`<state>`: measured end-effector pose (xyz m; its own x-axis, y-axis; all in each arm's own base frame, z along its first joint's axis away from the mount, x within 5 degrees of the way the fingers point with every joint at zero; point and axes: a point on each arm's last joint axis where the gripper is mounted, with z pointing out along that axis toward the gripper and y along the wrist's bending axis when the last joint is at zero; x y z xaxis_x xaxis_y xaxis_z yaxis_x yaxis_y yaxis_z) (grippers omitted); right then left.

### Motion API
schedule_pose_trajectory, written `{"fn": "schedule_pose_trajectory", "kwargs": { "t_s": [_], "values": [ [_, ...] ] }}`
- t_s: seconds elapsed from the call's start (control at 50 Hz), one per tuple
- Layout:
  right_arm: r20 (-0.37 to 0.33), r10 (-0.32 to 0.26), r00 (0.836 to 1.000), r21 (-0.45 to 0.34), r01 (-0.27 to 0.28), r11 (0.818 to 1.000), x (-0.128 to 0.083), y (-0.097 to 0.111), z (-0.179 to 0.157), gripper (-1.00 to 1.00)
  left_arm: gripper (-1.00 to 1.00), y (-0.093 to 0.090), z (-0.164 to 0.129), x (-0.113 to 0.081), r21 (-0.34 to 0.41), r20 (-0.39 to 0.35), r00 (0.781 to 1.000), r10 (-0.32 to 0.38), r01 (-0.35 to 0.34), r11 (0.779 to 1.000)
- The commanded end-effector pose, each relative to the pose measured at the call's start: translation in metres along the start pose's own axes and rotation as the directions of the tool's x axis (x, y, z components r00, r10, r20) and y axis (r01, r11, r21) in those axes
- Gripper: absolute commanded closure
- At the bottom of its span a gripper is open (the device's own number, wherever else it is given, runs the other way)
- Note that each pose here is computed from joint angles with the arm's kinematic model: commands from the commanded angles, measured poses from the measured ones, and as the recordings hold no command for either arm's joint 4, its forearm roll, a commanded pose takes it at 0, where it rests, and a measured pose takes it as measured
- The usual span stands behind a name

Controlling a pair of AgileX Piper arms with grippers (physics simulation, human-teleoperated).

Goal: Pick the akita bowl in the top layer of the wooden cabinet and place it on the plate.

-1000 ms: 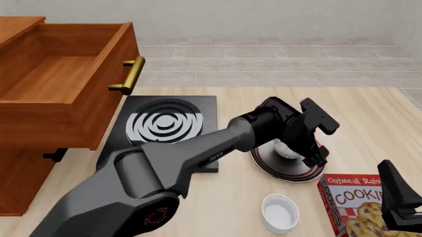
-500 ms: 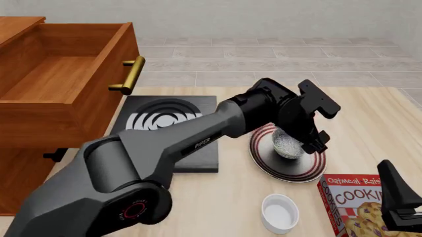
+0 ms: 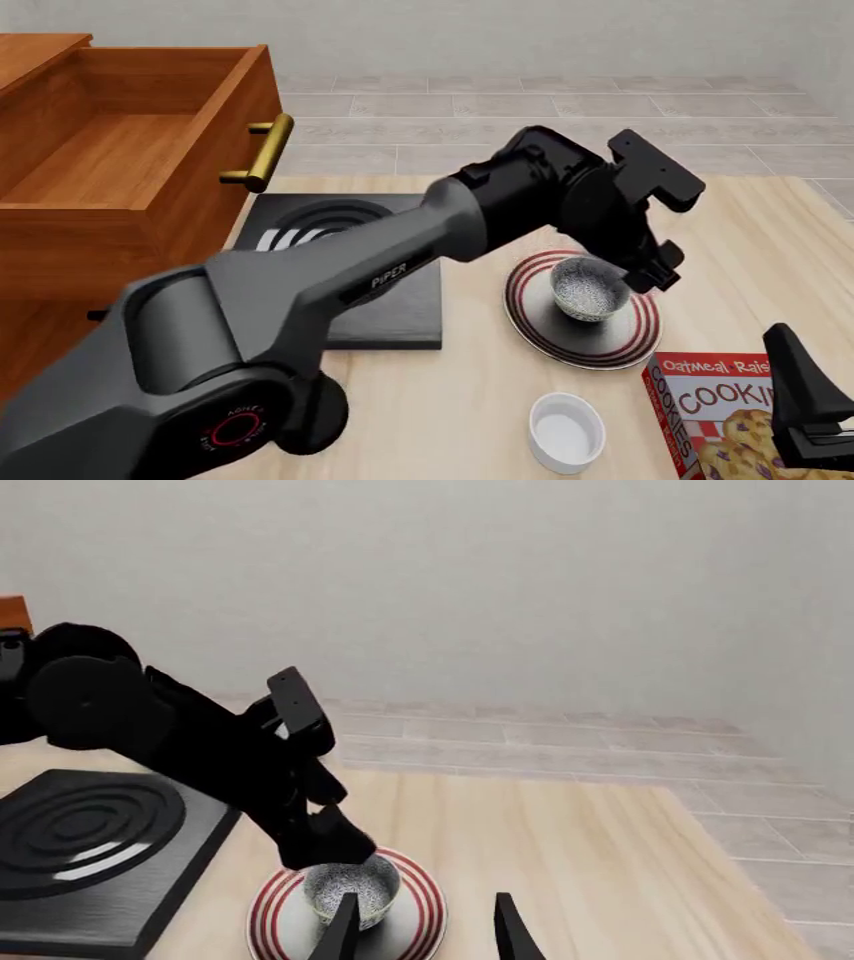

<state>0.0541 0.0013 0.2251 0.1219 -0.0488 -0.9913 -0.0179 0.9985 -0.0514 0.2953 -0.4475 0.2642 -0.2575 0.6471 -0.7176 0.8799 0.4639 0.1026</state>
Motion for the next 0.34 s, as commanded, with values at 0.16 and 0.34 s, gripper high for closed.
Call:
{"fn": "schedule_pose_trajectory", "kwargs": {
  "t_s": [0.16, 0.34],
  "values": [
    [0.001, -0.004, 1.000, -0.003, 0.004, 1.000, 0.000, 0.000, 0.000, -1.00, -1.00, -0.013, -0.023, -0.015, 0.019, 0.035, 0.998, -0.060, 0.059, 0.998],
    [0.001, -0.002, 1.000, -0.003, 0.002, 1.000, 0.000, 0.000, 0.000, -1.00, -1.00, -0.015, -0.028, -0.016, 0.021, 0.041, 0.996, -0.073, 0.073, 0.997]
  ]
}}
